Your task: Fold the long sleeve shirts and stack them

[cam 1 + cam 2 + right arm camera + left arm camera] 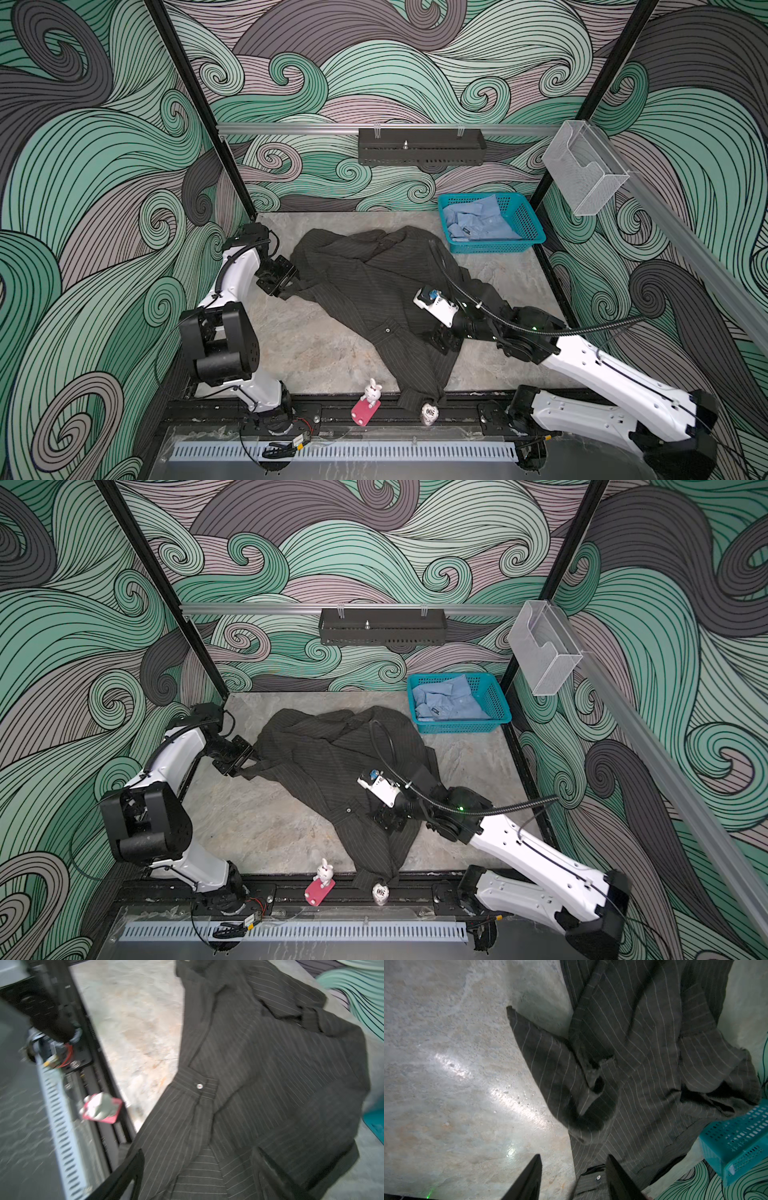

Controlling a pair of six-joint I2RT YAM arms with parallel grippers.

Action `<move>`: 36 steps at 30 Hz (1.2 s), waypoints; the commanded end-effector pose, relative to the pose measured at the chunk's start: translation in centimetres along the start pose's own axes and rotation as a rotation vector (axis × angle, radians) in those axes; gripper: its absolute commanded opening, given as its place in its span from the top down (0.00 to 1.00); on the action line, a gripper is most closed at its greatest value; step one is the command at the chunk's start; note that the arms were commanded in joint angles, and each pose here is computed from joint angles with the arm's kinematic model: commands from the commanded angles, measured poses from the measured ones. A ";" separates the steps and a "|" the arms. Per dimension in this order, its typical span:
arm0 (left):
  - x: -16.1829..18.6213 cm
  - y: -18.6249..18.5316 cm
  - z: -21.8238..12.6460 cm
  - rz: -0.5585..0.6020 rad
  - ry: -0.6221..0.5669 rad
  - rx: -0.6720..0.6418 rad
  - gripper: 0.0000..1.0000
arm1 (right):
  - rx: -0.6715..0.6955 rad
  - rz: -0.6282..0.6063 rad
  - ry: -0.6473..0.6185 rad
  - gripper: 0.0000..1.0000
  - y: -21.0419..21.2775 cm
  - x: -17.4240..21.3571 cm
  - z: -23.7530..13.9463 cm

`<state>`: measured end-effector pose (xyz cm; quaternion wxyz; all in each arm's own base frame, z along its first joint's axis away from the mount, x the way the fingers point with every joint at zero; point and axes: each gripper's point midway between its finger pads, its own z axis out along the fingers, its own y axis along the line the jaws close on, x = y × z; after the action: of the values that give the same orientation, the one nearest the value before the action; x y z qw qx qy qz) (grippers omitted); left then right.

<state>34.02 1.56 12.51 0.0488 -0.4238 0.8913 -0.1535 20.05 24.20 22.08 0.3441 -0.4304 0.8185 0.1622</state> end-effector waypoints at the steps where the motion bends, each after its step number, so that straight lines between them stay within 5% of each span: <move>1: -2.1 -0.9 0.8 -0.018 -0.063 -0.038 0.48 | 0.154 0.289 -0.029 0.26 -5.8 -2.1 0.9; 10: -3.4 -0.8 5.5 -0.021 -0.006 -0.153 0.55 | 0.276 0.631 0.111 0.28 -12.8 0.8 5.7; 15: -3.7 -3.6 4.4 0.024 0.002 -0.088 1.00 | 0.293 0.877 0.222 0.32 -15.7 4.7 8.4; 23: -0.9 -0.5 -3.1 0.079 -0.127 -0.043 1.00 | 0.221 1.134 0.469 0.39 -16.7 10.1 13.5; 31: 1.7 10.9 0.0 -0.167 -0.137 -0.145 1.00 | 0.249 1.250 0.630 0.44 -16.9 14.9 14.6; 33: 2.1 12.2 1.4 -0.226 -0.089 -0.158 0.94 | 0.264 1.273 0.649 0.44 -17.0 16.0 14.4; 36: 2.9 13.2 3.2 -0.288 0.045 -0.202 0.65 | 0.278 1.303 0.670 0.44 -17.1 17.4 13.8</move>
<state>22.69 6.23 6.25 -0.0122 -0.5281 0.8464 -0.0680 34.95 13.63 1.72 -0.0036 0.1350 0.9844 0.1127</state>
